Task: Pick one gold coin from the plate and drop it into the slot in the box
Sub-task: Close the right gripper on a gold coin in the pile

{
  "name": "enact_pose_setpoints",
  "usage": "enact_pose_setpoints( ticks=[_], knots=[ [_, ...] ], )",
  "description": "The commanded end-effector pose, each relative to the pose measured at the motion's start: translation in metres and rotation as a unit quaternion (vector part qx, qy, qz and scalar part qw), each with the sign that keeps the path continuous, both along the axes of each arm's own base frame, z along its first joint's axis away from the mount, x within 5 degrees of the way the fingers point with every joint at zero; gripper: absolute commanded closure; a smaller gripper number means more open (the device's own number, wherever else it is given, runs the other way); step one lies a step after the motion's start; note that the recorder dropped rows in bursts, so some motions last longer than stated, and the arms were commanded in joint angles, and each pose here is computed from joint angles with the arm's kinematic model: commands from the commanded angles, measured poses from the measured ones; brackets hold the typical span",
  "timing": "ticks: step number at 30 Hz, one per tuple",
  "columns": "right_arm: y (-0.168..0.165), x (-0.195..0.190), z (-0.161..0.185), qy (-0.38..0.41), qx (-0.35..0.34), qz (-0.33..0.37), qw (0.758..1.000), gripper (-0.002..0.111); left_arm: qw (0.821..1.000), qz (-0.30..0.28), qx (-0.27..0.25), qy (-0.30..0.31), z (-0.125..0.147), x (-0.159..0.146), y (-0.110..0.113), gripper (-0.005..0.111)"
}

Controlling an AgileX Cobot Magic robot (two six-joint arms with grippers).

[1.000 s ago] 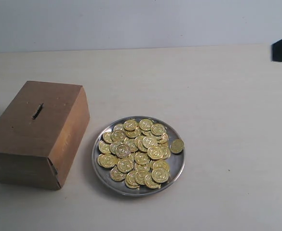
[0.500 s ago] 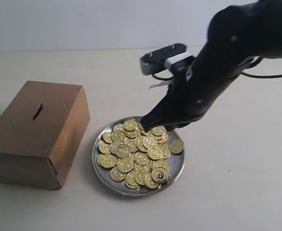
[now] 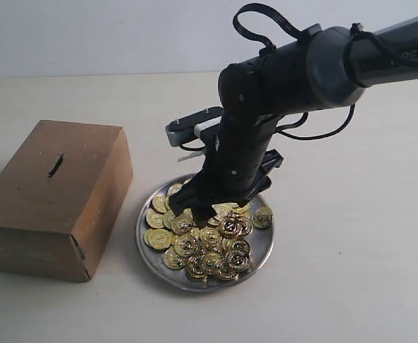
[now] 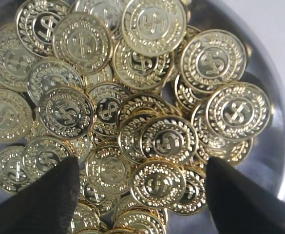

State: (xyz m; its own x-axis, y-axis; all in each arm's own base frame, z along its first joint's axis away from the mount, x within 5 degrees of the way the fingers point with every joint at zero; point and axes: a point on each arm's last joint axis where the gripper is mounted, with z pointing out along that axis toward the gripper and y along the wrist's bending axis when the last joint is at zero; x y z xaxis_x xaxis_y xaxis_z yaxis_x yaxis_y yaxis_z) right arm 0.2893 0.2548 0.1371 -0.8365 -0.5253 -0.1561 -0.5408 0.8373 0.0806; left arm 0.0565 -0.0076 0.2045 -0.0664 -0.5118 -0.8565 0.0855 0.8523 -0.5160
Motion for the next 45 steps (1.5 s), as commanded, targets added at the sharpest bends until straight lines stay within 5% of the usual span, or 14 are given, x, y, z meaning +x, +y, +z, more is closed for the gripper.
enact_pose_setpoints(
  ticks=[1,5,29,45],
  knots=[
    [0.001,0.001,0.0,0.0,-0.003,0.001,1.0,0.041,1.0,-0.002,-0.004,-0.005,0.001,-0.001,0.0,0.107],
    [0.0,0.0,-0.004,0.008,-0.01,0.001,1.0,0.048,1.0,-0.002,-0.004,-0.005,0.001,-0.001,0.0,0.107],
    [-0.001,0.0,-0.02,0.026,-0.03,0.011,0.999,0.049,1.0,-0.002,-0.003,-0.005,0.001,-0.001,0.0,0.107],
    [-0.005,0.001,-0.027,0.025,-0.06,0.002,0.998,0.059,1.0,-0.001,-0.002,-0.006,0.001,-0.001,0.0,0.107]
  ],
)
